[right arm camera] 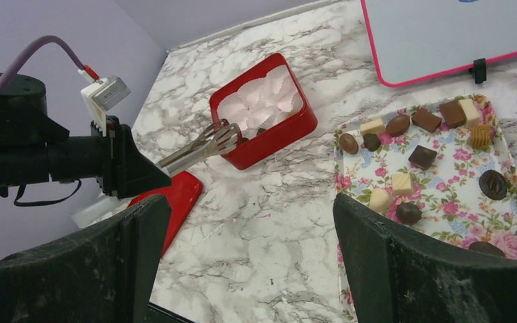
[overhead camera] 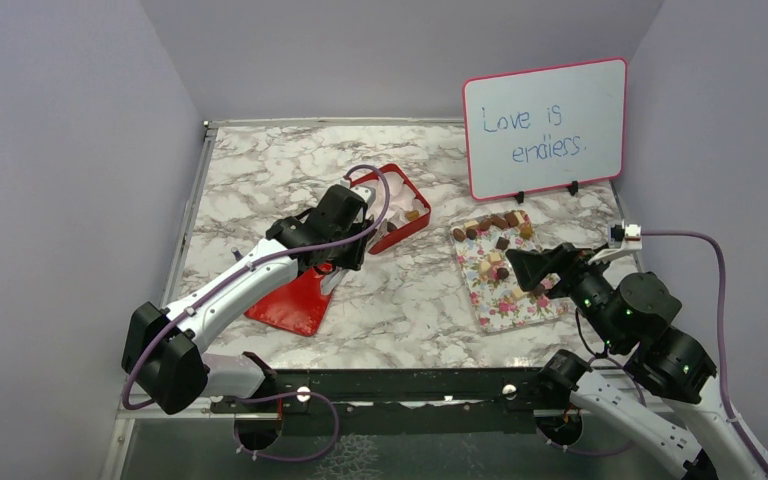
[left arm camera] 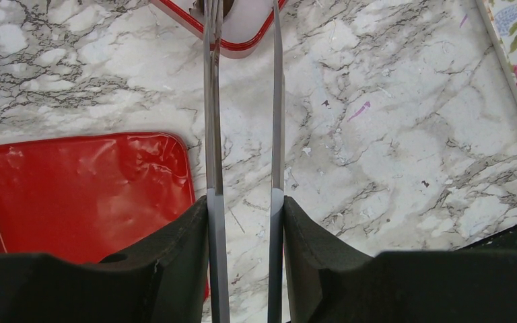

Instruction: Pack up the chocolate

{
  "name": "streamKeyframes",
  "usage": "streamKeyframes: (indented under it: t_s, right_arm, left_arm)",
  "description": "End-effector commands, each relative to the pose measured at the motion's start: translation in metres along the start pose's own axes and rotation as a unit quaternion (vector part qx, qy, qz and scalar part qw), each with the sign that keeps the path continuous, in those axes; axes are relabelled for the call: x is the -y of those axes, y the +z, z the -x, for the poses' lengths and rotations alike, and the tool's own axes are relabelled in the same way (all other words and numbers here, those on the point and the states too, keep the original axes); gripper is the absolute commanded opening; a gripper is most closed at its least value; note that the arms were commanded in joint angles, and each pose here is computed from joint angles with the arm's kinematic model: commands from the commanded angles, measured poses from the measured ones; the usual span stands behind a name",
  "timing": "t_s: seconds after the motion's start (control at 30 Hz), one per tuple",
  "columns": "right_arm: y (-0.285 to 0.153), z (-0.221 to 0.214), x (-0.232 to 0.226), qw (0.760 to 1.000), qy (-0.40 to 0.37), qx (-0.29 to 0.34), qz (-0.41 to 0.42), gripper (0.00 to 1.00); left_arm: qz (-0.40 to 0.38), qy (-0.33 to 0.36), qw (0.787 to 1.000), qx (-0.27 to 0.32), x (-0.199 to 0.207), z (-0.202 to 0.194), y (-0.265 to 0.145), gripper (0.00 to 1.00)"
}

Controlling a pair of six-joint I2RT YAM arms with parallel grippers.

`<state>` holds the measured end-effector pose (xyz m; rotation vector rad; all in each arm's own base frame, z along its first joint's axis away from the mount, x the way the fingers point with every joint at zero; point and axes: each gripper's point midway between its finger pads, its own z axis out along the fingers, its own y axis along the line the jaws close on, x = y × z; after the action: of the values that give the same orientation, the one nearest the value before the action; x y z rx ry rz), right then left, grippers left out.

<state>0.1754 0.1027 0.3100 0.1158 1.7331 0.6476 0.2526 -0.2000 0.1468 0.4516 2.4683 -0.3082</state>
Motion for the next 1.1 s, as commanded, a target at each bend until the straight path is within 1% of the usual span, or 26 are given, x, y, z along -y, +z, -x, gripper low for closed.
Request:
streamKeyframes:
  t_s: [0.0, 0.23, 0.33, 0.43, 0.53, 0.63, 0.8, 0.9, 1.07]
  right_arm:
    - [0.004, 0.004, -0.006, 1.0, -0.001, 0.005, 0.01, 0.96]
    - [0.008, -0.006, -0.008, 1.0, 0.0, -0.014, 0.013, 0.96]
    - [0.011, -0.009, -0.009, 1.0, 0.0, -0.016, 0.015, 0.96]
    - [0.014, -0.004, -0.009, 1.0, -0.003, -0.014, 0.005, 0.96]
    - [0.02, -0.004, -0.006, 1.0, -0.013, -0.021, -0.012, 0.96]
    - [0.027, -0.011, -0.002, 0.999, -0.024, -0.037, -0.031, 0.97]
    - [0.041, -0.017, -0.001, 0.996, -0.032, -0.056, -0.054, 0.99]
    - [0.05, -0.018, 0.004, 0.993, -0.045, -0.068, -0.084, 1.0]
    - [0.057, -0.017, 0.011, 0.987, -0.023, -0.077, -0.136, 1.0]
  left_arm:
    - [-0.008, 0.0, 0.999, 0.042, 0.002, 0.021, -0.012, 0.41]
    - [-0.06, 0.009, 0.991, 0.115, 0.021, 0.055, -0.041, 0.41]
    - [-0.062, 0.004, 0.988, 0.14, 0.022, 0.068, -0.051, 0.4]
    - [-0.066, 0.012, 0.985, 0.156, 0.024, 0.076, -0.059, 0.4]
    - [-0.095, 0.029, 0.981, 0.169, 0.034, 0.081, -0.066, 0.4]
    - [-0.112, 0.027, 0.977, 0.181, 0.04, 0.085, -0.071, 0.4]
    - [-0.129, 0.025, 0.973, 0.188, 0.046, 0.085, -0.069, 0.4]
    - [-0.155, 0.028, 0.97, 0.184, 0.058, 0.084, -0.064, 0.4]
    - [-0.17, 0.039, 0.971, 0.163, 0.07, 0.083, -0.049, 0.4]
